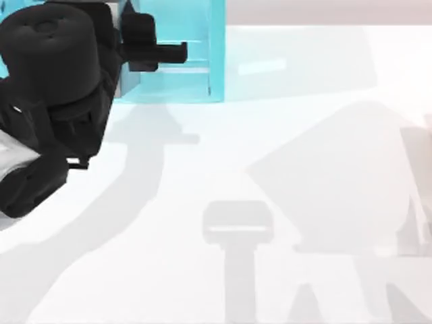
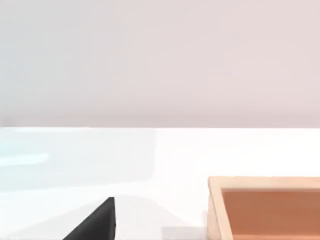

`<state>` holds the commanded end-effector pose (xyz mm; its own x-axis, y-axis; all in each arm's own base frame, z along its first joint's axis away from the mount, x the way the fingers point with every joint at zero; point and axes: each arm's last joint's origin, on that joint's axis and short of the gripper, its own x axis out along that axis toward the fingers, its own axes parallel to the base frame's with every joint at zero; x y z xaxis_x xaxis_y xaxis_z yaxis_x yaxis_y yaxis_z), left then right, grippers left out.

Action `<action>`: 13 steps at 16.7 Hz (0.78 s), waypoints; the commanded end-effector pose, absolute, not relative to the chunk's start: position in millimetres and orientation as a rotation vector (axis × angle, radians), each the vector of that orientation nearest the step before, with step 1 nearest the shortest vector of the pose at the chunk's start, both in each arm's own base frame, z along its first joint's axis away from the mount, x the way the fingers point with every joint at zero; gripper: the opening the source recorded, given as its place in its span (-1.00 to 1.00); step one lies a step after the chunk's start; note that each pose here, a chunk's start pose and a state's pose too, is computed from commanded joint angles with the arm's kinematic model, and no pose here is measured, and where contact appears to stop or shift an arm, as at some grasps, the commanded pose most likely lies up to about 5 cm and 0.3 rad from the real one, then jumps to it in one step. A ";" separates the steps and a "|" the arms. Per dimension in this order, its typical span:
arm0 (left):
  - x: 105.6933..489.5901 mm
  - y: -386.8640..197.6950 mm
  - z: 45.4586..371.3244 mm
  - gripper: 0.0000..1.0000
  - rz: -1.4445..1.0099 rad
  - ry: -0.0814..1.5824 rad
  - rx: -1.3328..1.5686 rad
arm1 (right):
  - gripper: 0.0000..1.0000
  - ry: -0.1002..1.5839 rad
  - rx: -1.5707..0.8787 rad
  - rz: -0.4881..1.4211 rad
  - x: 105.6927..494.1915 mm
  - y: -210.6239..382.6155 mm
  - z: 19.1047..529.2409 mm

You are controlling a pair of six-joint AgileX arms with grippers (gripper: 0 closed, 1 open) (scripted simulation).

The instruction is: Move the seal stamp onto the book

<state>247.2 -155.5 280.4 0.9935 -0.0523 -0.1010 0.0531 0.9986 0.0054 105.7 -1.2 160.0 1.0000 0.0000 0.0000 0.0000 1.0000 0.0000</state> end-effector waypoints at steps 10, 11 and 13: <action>255.5 -181.2 279.7 -1.00 -0.081 0.115 0.222 | 1.00 0.000 0.000 0.000 105.7 -1.2 160.0; 257.6 -189.8 277.6 -1.00 -0.090 0.123 0.302 | 1.00 0.000 0.000 0.000 105.7 -1.2 160.0; 261.4 -208.9 270.8 -1.00 -0.112 0.144 0.494 | 1.00 0.000 0.000 0.000 105.7 -1.2 160.0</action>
